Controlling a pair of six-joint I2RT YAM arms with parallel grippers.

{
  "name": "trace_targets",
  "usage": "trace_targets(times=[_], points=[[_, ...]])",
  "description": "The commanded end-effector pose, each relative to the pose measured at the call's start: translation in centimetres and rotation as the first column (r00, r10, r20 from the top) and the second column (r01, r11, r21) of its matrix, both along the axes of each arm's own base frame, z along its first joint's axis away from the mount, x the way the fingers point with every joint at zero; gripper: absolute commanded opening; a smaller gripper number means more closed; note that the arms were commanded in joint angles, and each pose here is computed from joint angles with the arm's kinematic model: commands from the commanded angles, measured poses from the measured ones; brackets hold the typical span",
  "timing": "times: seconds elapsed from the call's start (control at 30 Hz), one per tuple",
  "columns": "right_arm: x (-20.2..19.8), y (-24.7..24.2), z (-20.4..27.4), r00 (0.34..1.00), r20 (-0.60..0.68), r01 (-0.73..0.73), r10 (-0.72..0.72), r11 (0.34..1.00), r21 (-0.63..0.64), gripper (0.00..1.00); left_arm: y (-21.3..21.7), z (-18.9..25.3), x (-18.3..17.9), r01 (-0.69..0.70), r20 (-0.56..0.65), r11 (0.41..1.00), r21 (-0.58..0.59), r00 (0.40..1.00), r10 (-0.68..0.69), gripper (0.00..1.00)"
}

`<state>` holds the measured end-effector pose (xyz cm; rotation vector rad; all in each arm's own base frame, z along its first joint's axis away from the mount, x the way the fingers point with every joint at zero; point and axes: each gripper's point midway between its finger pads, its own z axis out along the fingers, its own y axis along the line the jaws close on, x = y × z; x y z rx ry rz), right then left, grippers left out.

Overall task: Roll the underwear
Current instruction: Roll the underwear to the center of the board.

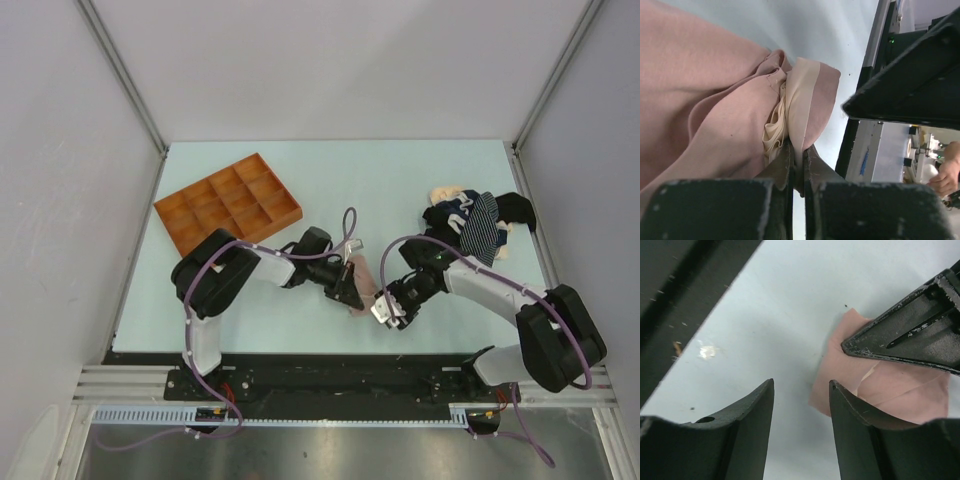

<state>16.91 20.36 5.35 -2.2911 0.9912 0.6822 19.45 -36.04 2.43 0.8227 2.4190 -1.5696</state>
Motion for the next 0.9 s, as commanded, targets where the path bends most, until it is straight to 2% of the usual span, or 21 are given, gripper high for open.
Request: trace_targets(times=[0.0, 0.27, 0.5, 0.57, 0.63, 0.73, 0.8, 0.83, 0.87], points=[[3.4, 1.1, -0.5, 0.985, 0.172, 0.036, -0.035, 0.999, -0.004, 0.52, 1.6, -3.2, 1.2, -0.122, -0.026, 0.988, 0.091, 0.992, 0.125, 0.0], [4.2, 1.8, -1.2, 0.975, 0.218, 0.05, -0.047, 0.999, -0.009, 0.52, 1.7, -3.4, 1.2, -0.152, -0.043, 0.985, 0.079, 0.987, 0.155, 0.0], [4.6, 1.6, -3.6, 0.974, 0.22, 0.073, -0.051, 0.993, -0.092, 0.51, 1.5, -2.8, 1.9, -0.191, -0.022, 0.98, 0.053, 0.981, 0.192, 0.01], [4.5, 1.5, -4.3, 0.975, 0.215, 0.076, -0.049, 0.99, -0.119, 0.5, 1.5, -2.3, 2.1, -0.203, -0.014, 0.978, 0.047, 0.979, 0.204, 0.09], [4.5, 1.2, -5.3, 0.975, 0.22, 0.077, -0.04, 0.984, -0.162, 0.49, 1.3, -1.2, 2.4, -0.213, 0.002, 0.977, 0.019, 0.977, 0.213, 0.1], [4.4, 0.9, -6.1, 0.975, 0.22, 0.085, -0.039, 0.975, -0.206, 0.43, 1.1, 0.7, 3.3, -0.253, 0.048, 0.967, -0.022, 0.966, 0.253, 0.22], [3.8, 0.5, -6.8, 0.981, 0.194, 0.072, -0.025, 0.968, -0.24, 0.39, 1.5, 1.8, 3.7, -0.286, 0.078, 0.958, -0.038, 0.954, 0.288, 0.3], [3.3, 0.2, -7.1, 0.984, 0.175, 0.063, -0.018, 0.964, -0.259, 0.34, 2.1, 1.8, 4.1, -0.328, 0.115, 0.944, -0.034, 0.937, 0.33, 0.4], [2.9, -0.1, -7.5, 0.988, 0.155, 0.058, -0.015, 0.959, -0.277, 0.32, 2.4, 3.8, 4.7, -0.354, 0.162, 0.932, -0.075, 0.918, 0.362, 0.45]])
